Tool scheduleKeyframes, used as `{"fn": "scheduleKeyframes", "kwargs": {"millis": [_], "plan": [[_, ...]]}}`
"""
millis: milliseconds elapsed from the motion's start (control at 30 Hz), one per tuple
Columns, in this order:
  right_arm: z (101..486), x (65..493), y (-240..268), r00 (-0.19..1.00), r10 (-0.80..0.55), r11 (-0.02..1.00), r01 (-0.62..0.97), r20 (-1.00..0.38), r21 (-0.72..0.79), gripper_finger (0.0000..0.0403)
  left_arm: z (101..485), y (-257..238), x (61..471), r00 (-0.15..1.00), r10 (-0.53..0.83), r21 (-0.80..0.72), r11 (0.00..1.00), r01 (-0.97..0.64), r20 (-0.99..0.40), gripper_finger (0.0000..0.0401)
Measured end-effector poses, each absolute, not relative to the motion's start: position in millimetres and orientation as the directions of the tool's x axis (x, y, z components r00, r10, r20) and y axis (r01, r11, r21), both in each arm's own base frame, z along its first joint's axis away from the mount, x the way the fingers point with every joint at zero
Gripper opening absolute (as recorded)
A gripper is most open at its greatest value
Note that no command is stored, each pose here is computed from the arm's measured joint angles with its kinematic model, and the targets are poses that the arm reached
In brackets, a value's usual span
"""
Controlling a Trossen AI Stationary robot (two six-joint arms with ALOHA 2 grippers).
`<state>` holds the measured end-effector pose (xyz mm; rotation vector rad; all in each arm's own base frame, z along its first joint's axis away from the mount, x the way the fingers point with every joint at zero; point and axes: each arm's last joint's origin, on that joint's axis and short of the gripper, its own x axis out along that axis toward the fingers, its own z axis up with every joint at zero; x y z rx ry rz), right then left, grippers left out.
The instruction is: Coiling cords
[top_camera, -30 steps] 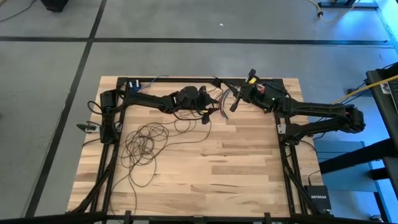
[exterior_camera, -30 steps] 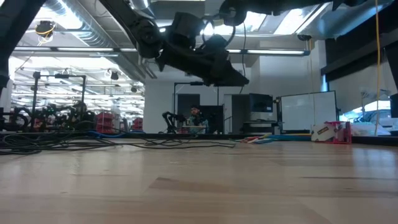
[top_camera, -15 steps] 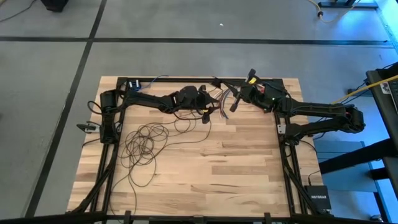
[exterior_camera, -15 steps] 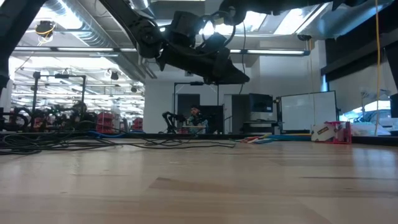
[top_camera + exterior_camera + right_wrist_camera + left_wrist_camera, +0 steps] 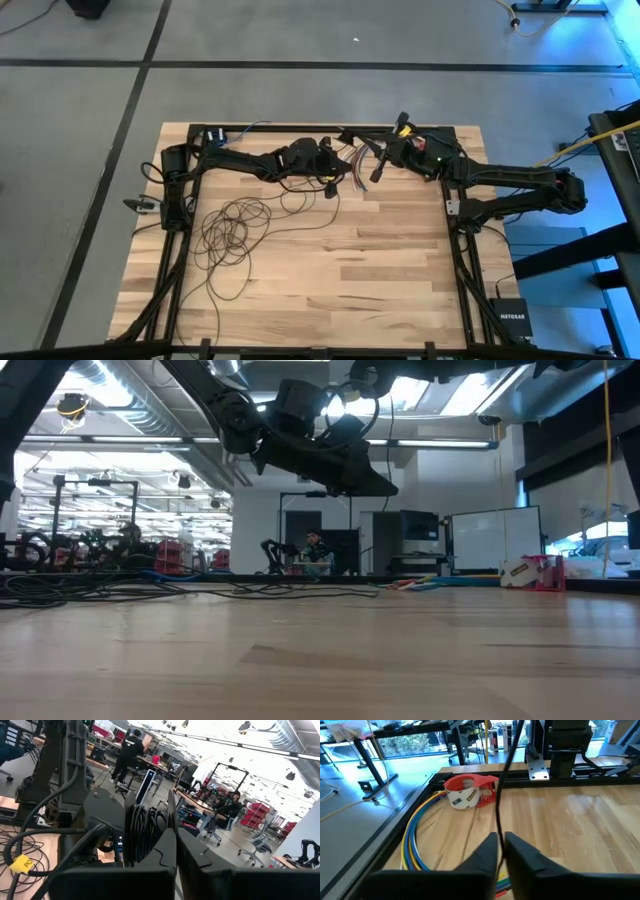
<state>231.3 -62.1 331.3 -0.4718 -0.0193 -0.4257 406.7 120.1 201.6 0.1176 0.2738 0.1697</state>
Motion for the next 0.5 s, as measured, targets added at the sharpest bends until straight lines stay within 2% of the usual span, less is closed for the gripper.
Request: {"fn": "scheduleKeyframes", "kwargs": {"millis": [133, 367, 500], "plan": [[330.5, 231.4, -62.1, 0.913, -0.394, 0.805, 0.399, 0.108, -0.439, 0.0003, 198.5, 120.3, 405.7, 0.937, 0.192, 0.159, 0.976, -0.15, -0.291, 0.001], [325.7, 232.3, -62.5, 0.915, -0.397, 0.806, 0.384, 0.07, -0.449, 0.0003, 193.4, 132.8, 397.5, 0.828, 0.413, 0.317, 0.899, -0.303, -0.379, 0.0007], [325.8, 232.2, -62.7, 0.912, -0.405, 0.802, 0.391, 0.071, -0.452, 0.0003, 207.0, 138.9, 384.7, 0.789, 0.446, 0.337, 0.885, -0.32, -0.423, 0.0004]]}}
